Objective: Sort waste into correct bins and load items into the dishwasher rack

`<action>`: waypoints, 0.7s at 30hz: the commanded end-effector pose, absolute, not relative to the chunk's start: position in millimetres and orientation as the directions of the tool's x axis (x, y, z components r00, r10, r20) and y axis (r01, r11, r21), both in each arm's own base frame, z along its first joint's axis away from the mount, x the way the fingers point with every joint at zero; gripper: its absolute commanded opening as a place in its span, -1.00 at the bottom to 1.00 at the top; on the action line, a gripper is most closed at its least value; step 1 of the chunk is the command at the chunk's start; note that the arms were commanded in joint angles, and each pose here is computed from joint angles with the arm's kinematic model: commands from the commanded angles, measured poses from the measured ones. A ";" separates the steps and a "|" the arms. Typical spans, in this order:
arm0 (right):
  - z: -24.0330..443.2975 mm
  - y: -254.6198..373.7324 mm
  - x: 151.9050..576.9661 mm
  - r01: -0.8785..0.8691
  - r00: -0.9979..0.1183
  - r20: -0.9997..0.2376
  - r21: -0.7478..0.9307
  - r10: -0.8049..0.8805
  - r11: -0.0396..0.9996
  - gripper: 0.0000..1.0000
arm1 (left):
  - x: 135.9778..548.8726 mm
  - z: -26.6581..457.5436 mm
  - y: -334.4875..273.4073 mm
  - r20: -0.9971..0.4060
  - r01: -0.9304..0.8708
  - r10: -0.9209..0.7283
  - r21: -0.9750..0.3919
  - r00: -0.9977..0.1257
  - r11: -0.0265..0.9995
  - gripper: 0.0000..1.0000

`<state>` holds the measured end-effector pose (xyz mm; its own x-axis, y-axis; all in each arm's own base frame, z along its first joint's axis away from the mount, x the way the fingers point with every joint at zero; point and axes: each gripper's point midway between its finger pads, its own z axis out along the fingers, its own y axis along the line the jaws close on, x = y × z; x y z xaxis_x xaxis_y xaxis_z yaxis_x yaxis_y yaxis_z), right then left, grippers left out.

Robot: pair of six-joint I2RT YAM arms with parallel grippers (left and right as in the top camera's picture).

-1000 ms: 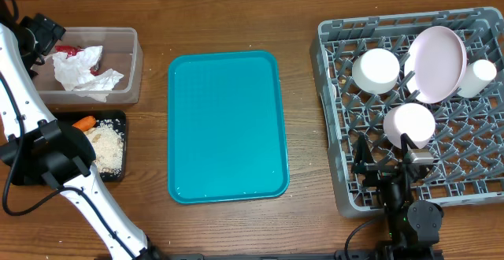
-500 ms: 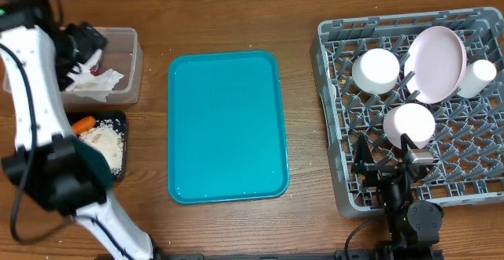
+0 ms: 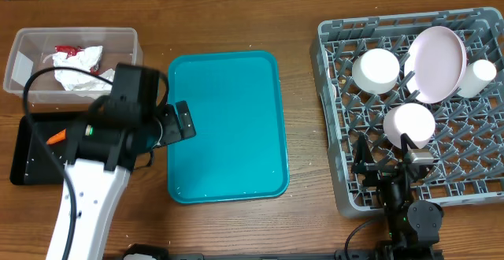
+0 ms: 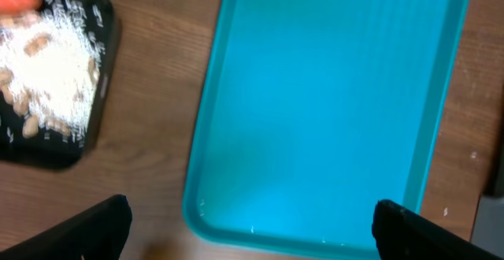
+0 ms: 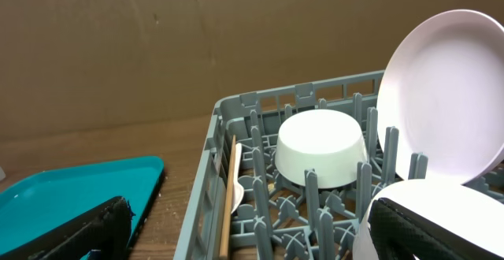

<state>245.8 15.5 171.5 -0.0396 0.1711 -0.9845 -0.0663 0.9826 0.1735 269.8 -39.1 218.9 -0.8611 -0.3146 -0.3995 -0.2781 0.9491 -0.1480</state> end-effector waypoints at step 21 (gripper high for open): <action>169.7 14.4 246.1 -0.060 -0.034 -0.986 0.166 0.165 0.984 1.00 | 253.0 137.0 -0.1 -0.959 -0.036 -0.237 -0.234 -0.158 0.972 1.00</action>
<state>245.8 15.5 171.5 -0.0396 0.1707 -0.9845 -0.0664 0.9827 0.1731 256.9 -1.9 141.7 -0.1704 -0.2494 -0.9533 -0.0478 0.9684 -0.2448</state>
